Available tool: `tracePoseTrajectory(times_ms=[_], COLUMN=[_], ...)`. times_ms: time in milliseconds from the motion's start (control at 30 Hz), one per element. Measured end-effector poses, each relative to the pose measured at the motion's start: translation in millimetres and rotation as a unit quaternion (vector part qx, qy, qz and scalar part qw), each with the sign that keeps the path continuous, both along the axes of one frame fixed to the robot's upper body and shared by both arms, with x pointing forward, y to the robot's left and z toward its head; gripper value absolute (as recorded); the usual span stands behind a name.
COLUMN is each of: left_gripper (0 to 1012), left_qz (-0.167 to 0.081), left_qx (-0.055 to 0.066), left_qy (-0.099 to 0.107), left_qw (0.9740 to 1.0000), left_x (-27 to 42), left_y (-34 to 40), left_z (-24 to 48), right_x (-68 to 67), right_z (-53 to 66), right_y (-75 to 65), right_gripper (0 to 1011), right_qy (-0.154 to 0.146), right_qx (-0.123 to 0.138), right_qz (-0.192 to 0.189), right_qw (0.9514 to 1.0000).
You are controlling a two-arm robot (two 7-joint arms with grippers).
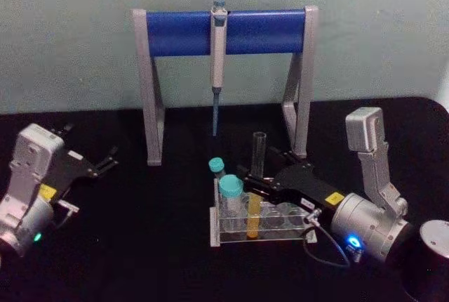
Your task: Pick up the test tube from the test tube rack, shake it, then place it back into the test tube rack.
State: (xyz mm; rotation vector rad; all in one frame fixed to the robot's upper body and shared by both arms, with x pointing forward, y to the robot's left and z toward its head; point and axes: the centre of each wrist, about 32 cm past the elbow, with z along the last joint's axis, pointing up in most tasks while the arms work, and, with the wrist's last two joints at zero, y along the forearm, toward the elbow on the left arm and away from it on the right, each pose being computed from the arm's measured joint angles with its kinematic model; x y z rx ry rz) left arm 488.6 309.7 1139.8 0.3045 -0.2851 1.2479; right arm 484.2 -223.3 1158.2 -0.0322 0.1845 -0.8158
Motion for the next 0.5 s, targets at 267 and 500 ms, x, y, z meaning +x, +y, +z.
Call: tracePoseTrajectory(times_ms=[267,500], left_gripper=[1001,1001], left_qz=[0.000,0.000], left_qx=[0.000,0.000], left_qy=[0.000,0.000], left_qw=[1.0000,1.0000], left_x=[0.0,0.0], left_y=[0.0,0.0], left_z=[0.0,0.0], right_x=[0.0,0.0], right_z=[-0.1,-0.1], right_y=[0.0,0.0], right_gripper=[760,533], right_qy=[0.000,0.000], right_qx=[0.000,0.001], right_qz=[0.000,0.000], right_qw=[1.0000,1.0000])
